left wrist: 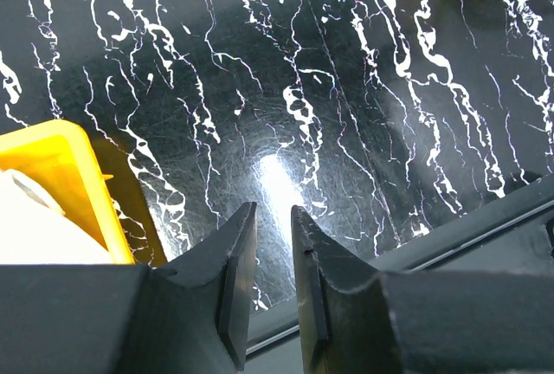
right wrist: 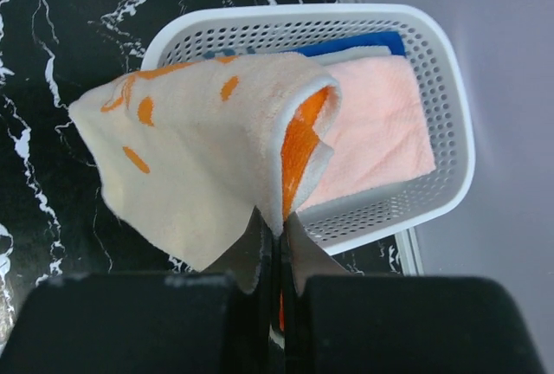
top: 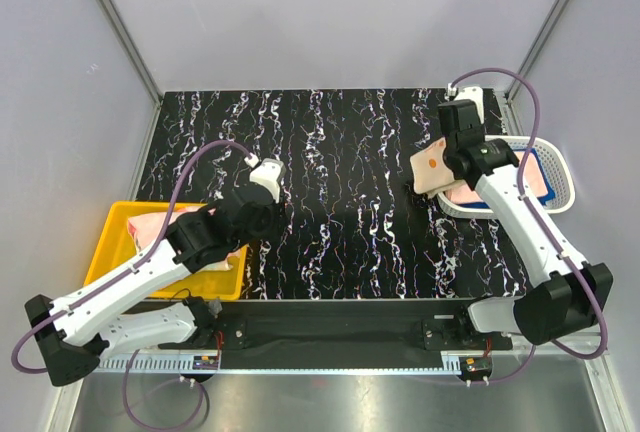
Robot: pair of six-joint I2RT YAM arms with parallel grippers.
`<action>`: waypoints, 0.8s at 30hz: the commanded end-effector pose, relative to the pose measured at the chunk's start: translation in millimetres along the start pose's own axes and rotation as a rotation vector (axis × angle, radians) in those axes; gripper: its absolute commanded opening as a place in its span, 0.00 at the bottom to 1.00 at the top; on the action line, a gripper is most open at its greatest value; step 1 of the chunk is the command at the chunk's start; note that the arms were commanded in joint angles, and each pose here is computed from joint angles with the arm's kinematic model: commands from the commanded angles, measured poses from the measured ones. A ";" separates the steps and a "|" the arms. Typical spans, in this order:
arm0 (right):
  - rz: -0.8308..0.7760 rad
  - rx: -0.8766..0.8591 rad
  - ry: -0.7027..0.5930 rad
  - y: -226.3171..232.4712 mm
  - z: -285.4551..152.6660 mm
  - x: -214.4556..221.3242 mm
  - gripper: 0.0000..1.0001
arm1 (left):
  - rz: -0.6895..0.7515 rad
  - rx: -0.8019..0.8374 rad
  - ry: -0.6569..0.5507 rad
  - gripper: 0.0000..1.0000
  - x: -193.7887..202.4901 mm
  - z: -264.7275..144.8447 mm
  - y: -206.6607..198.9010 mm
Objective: Fold and stack the towels
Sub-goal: Neatly place the folded towel into the bin
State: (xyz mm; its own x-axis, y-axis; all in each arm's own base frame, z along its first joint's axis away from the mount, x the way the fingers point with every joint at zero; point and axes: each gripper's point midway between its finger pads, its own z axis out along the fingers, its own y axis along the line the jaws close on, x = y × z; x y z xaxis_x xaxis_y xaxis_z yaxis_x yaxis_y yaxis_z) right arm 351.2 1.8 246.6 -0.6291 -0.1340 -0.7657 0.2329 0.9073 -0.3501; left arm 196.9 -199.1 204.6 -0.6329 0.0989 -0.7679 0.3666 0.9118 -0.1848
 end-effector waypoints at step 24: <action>0.033 0.127 -0.073 -78.2 -38.3 -46.8 0.00 | 0.024 0.039 0.007 0.27 1.2 4.6 -6.8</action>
State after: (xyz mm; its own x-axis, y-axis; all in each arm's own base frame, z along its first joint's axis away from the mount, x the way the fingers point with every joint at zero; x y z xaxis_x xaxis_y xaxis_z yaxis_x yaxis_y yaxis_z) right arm 340.7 -38.5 300.5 -0.6220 -0.1513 -0.7683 0.3029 0.8583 -0.4143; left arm 193.6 -200.1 198.4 -0.6425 0.1214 -0.7566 0.3836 0.9057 -0.1805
